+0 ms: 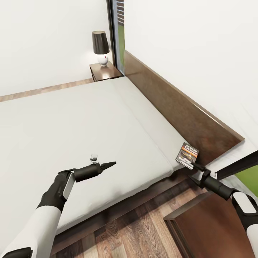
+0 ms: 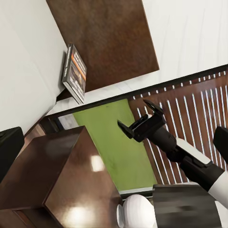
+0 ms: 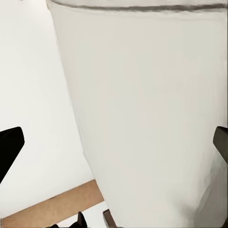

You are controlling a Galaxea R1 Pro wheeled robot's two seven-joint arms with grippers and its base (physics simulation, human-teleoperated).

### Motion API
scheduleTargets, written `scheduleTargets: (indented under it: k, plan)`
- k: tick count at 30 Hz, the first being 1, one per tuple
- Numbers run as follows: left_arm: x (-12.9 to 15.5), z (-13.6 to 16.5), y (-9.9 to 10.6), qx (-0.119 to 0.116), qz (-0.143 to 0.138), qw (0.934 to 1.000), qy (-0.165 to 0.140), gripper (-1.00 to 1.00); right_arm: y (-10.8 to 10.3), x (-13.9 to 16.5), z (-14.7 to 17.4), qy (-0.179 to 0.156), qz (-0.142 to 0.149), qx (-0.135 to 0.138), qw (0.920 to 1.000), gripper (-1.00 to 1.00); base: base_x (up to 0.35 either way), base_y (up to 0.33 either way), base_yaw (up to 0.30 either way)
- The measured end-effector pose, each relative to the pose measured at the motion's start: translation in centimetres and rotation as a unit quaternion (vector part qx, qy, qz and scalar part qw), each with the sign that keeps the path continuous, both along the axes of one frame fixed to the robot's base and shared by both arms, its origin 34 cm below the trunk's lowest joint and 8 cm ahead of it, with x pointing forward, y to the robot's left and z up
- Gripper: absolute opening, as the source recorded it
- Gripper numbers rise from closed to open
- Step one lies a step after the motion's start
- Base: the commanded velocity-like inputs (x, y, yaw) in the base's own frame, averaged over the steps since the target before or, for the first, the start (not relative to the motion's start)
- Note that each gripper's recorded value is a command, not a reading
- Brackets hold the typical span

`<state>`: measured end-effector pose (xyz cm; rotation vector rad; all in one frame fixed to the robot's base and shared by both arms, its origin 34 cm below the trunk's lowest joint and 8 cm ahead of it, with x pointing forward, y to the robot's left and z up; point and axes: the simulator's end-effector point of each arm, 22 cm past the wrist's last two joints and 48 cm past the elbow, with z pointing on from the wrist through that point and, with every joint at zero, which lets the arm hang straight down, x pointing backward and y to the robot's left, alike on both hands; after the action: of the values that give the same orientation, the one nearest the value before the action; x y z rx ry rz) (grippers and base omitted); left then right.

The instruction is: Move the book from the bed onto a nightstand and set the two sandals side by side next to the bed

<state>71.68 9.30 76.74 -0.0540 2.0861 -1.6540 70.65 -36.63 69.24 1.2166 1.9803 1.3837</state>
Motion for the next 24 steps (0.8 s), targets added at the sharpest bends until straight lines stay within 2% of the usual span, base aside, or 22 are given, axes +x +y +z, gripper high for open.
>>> scheduleTargets:
  k: [2, 3, 4, 7, 11, 24]
  plan:
    - [0.0, 0.0, 0.0, 0.0, 0.0, 1.0, 0.0, 1.0, -1.5, 0.9, -0.2, -0.02, -0.024, -0.04, 0.9987, 1.0, 0.0, 0.0, 0.0]
    - [0.0, 0.0, 0.0, 0.0, 0.0, 1.0, 0.0, 1.0, -2.9, 1.6, -0.2, -0.038, -0.045, -0.075, 0.9954, 1.0, 0.0, 0.0, 0.0]
    - [0.0, 0.0, 0.0, 0.0, 0.0, 1.0, 0.0, 1.0, -3.7, 2.0, -0.2, -0.048, -0.057, -0.095, 0.9926, 1.0, 0.0, 0.0, 0.0]
    - [0.0, 0.0, 0.0, 0.0, 0.0, 1.0, 0.0, 1.0, -4.9, 2.4, -0.2, -0.062, -0.074, -0.123, 0.9878, 1.0, 0.0, 0.0, 0.0]
    - [0.0, 0.0, 0.0, 0.001, 0.0, 1.0, -0.001, 1.0, -5.2, 2.5, -0.1, -0.066, -0.079, -0.131, 0.986, 1.0, 0.0, 0.0, 0.0]
    - [0.0, 0.0, -0.1, -0.001, 0.0, 1.0, 0.0, 1.0, -4.7, 2.5, -0.3, -0.066, -0.077, -0.128, 0.9865, 1.0, 0.0, 0.0, 0.0]
